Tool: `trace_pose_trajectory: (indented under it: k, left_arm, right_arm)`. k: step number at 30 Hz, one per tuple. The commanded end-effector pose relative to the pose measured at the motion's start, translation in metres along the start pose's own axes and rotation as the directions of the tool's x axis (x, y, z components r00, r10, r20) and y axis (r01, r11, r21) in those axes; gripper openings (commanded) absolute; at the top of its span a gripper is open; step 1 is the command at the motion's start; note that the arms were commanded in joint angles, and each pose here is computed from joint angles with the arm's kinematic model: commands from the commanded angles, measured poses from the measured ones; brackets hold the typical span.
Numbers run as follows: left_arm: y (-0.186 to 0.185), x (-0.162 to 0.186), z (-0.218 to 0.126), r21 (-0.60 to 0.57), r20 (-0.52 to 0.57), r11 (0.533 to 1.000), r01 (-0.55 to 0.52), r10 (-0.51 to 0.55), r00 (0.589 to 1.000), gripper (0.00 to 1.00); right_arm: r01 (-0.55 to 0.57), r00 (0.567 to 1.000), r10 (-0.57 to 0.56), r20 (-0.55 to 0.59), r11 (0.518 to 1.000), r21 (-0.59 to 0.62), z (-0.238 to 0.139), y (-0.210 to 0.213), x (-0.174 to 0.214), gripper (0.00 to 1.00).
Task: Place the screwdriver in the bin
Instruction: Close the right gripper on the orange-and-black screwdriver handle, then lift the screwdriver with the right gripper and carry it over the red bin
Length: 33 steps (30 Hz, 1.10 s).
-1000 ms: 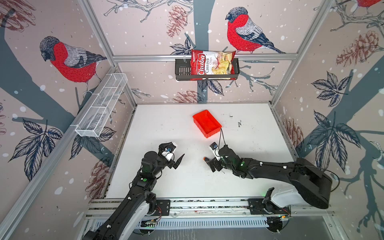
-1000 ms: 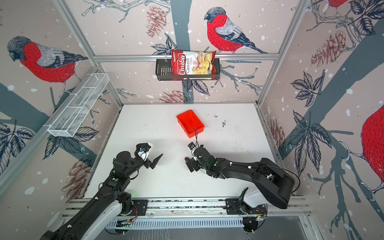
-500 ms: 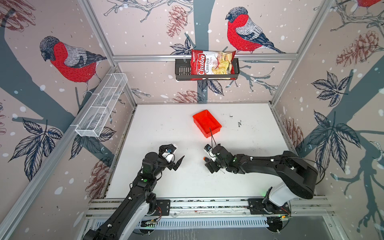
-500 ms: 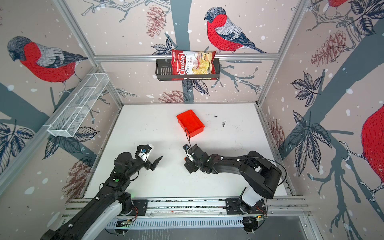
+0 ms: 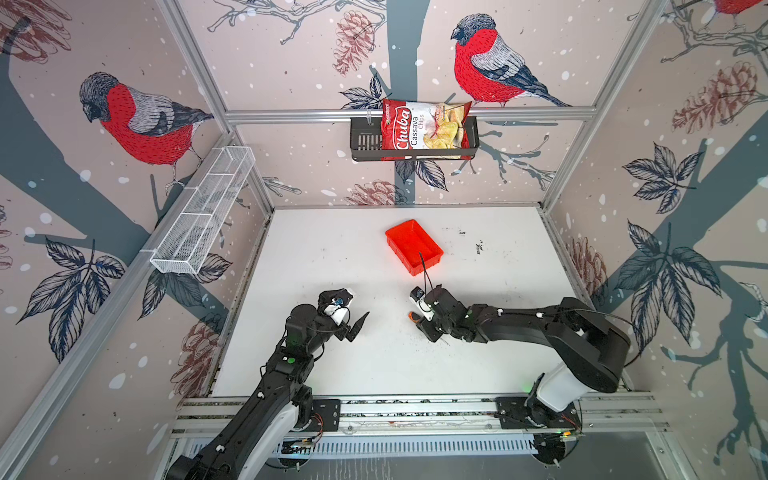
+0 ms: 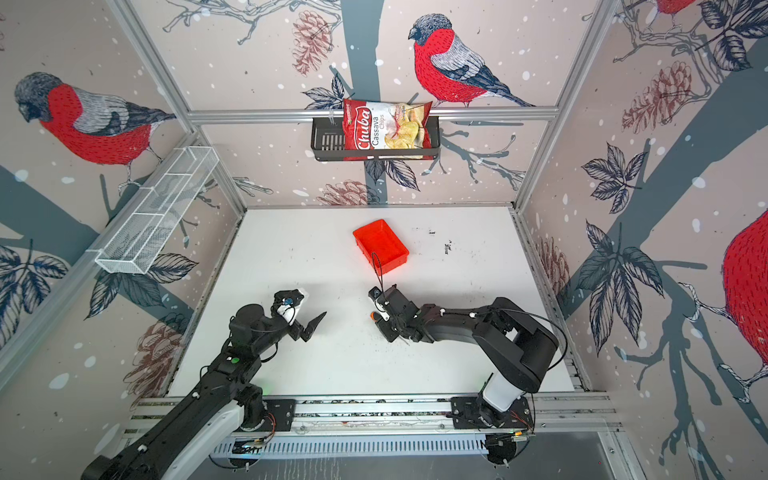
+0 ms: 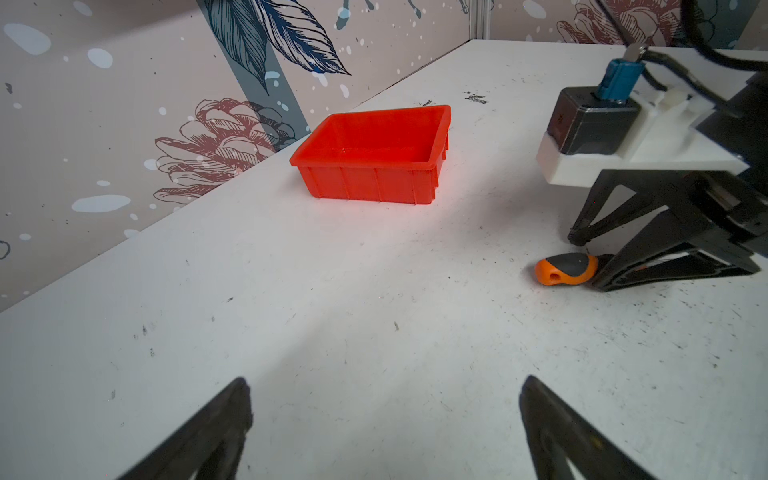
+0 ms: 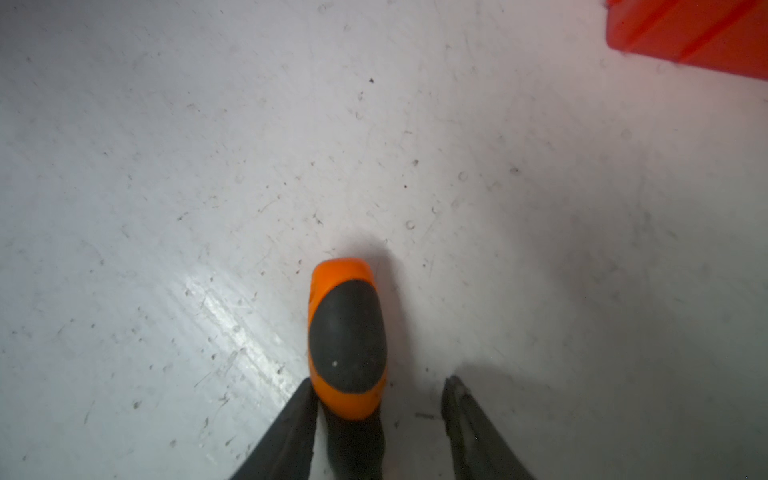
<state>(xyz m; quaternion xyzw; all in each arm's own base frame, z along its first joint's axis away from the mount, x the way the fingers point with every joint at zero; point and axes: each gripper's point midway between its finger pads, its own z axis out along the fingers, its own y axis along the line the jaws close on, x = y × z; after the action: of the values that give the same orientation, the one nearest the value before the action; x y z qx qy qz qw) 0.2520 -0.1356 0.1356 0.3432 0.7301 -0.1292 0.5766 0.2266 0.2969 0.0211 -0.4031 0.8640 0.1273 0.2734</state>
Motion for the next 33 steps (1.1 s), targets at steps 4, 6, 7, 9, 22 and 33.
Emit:
trace_pose_trajectory:
  k: [4, 6, 7, 9, 22, 33]
  left_arm:
    - [0.003, -0.004, 0.000, -0.017, 0.019, 1.000, -0.009, 0.009, 1.000, 0.99]
    - [0.003, -0.004, 0.000, -0.016, 0.018, 1.000, -0.009, 0.009, 1.000, 0.99]
    - [0.003, -0.004, 0.000, -0.016, 0.016, 1.000, -0.008, 0.008, 1.000, 0.99]
    - [0.003, -0.004, 0.000, -0.015, 0.017, 1.000, -0.008, 0.008, 1.000, 0.99]
    - [0.004, -0.005, 0.000, -0.015, 0.018, 1.000, -0.006, 0.006, 1.000, 0.99]
    - [0.005, -0.015, 0.000, -0.007, 0.026, 1.000, -0.010, 0.010, 1.000, 0.99]
  right_arm:
    - [0.003, 1.000, -0.004, -0.011, 1.000, -0.012, 0.001, 0.002, 0.000, 0.36]
    - [0.001, 1.000, -0.001, -0.014, 1.000, -0.011, 0.002, 0.002, 0.000, 0.33]
    - [0.001, 1.000, -0.001, -0.017, 1.000, -0.012, 0.002, 0.002, 0.000, 0.32]
    - [0.001, 1.000, -0.001, -0.018, 1.000, -0.011, 0.003, 0.002, 0.000, 0.30]
    - [-0.012, 1.000, 0.012, 0.002, 1.000, 0.006, 0.000, -0.001, -0.003, 0.15]
    - [-0.059, 0.993, 0.057, 0.099, 0.998, 0.018, -0.015, -0.010, -0.031, 0.13]
